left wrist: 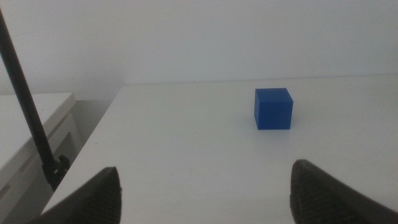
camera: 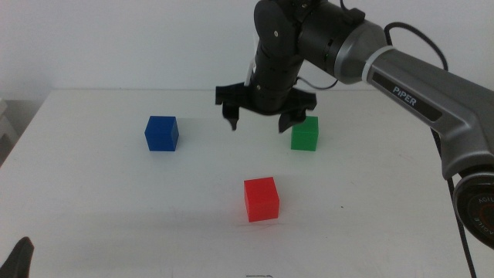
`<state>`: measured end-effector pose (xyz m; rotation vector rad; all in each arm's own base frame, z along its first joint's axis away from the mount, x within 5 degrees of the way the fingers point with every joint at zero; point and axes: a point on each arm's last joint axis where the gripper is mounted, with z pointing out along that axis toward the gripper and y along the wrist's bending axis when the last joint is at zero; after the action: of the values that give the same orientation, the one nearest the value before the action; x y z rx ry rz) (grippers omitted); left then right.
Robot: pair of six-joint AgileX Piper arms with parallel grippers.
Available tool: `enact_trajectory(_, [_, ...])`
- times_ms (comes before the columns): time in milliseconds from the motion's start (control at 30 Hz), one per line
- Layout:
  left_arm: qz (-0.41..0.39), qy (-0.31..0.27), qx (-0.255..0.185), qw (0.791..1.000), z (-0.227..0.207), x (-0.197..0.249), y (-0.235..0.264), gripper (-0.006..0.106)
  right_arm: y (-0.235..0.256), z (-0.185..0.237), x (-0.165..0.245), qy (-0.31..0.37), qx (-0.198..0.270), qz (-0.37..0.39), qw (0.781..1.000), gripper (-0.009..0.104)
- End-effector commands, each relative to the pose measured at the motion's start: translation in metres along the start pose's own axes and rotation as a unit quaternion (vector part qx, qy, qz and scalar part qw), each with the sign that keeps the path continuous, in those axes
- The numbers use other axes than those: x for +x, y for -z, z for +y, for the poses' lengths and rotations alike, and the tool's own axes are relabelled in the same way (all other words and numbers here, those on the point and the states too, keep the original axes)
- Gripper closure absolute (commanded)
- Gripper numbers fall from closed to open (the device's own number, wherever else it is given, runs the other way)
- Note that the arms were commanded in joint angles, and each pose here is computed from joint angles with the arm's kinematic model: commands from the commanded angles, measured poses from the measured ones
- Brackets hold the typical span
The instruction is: Stack red cubes first, then green, then blue cubes in a specific spot.
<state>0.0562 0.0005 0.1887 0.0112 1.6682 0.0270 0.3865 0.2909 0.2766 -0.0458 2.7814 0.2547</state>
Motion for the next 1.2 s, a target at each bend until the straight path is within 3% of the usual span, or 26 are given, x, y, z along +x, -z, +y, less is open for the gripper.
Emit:
enact_trajectory(0, [-0.048,0.006,0.0,0.999,0.0,-0.009,0.002,0.008,0.052,-0.013,-0.011,0.006,0.028,-0.057,0.998,0.015])
enact_trajectory(167, [-0.048,0.006,0.0,0.999,0.0,-0.009,0.002,0.008,0.053,-0.03,-0.023,0.01,0.071,-0.084,0.994,0.015])
enact_trajectory(567, [-0.048,0.006,0.0,0.999,0.0,-0.009,0.002,0.008,0.033,-0.097,-0.059,-0.056,0.083,-0.075,0.992,0.016])
enact_trajectory(1167, [-0.048,0.006,0.0,0.999,0.0,-0.009,0.002,0.008,-0.02,-0.094,-0.069,-0.041,0.068,-0.098,0.992,0.019])
